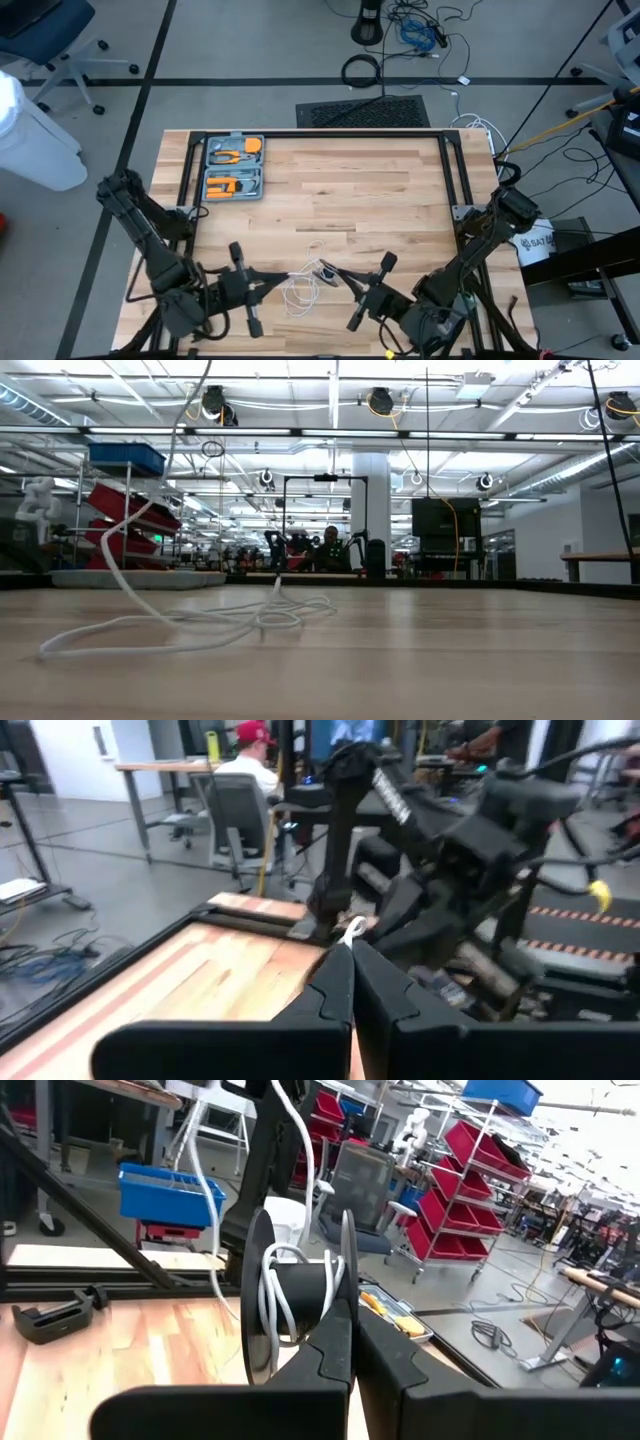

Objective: Coil cords
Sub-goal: Coil the white wire on the spool

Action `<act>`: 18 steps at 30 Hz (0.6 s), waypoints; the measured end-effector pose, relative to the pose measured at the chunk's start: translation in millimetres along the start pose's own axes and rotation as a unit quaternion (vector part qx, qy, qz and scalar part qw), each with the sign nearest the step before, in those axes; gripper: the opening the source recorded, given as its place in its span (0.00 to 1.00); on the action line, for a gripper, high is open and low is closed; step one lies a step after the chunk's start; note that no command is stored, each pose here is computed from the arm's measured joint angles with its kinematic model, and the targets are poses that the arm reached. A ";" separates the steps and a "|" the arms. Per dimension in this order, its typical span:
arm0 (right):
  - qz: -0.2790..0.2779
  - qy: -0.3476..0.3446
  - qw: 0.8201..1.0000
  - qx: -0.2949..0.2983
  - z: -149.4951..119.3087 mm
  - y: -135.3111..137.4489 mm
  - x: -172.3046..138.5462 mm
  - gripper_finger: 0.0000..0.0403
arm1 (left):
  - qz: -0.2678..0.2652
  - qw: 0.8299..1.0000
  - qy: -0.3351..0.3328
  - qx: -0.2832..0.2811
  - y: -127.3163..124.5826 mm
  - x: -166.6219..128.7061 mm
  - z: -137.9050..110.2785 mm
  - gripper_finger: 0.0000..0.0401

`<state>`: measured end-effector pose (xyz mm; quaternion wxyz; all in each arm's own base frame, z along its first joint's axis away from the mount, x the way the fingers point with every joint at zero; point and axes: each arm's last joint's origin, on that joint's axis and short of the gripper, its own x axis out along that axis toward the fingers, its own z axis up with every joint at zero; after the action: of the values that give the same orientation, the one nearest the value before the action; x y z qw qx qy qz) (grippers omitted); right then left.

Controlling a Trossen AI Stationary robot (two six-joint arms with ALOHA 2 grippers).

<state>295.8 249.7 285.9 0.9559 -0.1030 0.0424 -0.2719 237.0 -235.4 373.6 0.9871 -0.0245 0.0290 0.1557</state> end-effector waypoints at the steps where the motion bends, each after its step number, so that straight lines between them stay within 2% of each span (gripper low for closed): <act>1: -0.001 0.002 1.000 0.001 -0.8 -0.1 0.7 0.00 | -0.009 1.000 -0.004 -0.002 -1.7 3.6 0.6 0.00; 7: -0.009 0.006 1.000 0.018 -3.0 -1.7 5.4 0.00 | -0.078 0.997 -0.028 -0.007 -13.1 25.5 -1.5 0.00; 18: -0.051 0.008 0.998 0.044 -3.4 -4.7 7.8 0.00 | -0.148 0.989 -0.013 -0.021 -17.7 67.8 -23.3 0.00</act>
<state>299.5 241.1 283.4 0.9440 -0.0604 0.0327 -0.3226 305.7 -232.8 346.6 0.9988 -0.0473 0.0091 0.0093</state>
